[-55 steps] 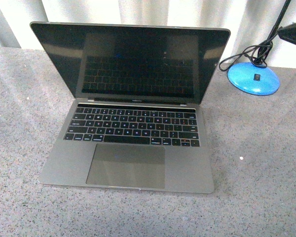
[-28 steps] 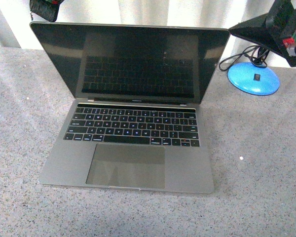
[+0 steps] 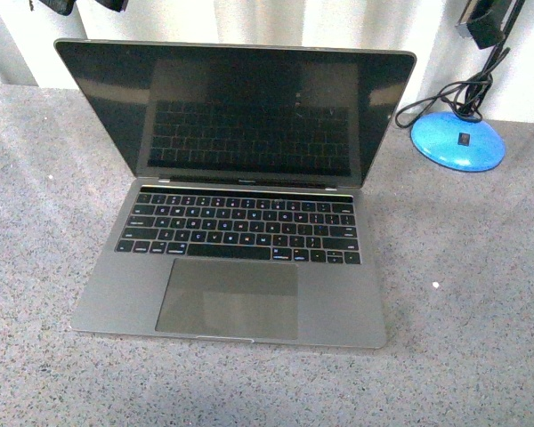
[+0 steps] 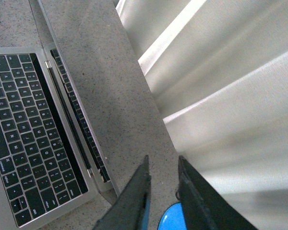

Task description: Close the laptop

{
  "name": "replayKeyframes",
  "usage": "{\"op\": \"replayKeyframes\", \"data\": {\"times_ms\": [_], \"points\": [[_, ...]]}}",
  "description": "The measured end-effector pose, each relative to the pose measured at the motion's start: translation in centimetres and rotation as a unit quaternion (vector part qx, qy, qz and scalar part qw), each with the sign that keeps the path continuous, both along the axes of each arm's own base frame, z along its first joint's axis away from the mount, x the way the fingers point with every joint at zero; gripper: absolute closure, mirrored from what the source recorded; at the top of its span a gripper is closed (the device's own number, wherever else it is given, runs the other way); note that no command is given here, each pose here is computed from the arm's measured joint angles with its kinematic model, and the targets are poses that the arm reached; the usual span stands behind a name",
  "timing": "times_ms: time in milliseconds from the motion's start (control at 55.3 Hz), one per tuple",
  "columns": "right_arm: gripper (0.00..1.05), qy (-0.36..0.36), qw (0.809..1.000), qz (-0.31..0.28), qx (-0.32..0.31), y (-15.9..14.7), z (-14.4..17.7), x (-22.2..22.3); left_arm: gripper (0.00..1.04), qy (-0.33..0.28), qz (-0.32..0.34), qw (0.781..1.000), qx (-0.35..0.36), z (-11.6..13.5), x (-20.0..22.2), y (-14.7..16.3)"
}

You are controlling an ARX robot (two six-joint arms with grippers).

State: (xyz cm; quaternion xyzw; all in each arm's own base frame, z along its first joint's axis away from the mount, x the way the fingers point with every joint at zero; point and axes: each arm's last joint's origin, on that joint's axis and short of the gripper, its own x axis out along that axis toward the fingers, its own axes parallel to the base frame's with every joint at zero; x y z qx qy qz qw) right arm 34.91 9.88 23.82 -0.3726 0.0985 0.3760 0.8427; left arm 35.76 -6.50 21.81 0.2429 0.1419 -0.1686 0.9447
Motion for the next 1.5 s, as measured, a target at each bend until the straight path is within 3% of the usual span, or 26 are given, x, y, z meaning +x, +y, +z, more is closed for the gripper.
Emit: {"op": "replayKeyframes", "data": {"times_ms": [90,362,1501], "points": [[1.04,0.004,1.0,0.003,-0.001,0.3,-0.1,0.4,1.01,0.02,-0.01,1.0,0.001,-0.2,0.2,-0.3],[1.04,0.019,1.0,0.003,-0.004,0.5,-1.2,1.1,1.01,0.062,-0.029,0.998,0.007,-0.8,0.4,-1.1],[1.04,0.045,0.999,0.013,-0.005,1.1,-3.9,0.5,1.01,0.09,-0.046,0.995,-0.006,-2.6,-0.5,-3.4]]}}
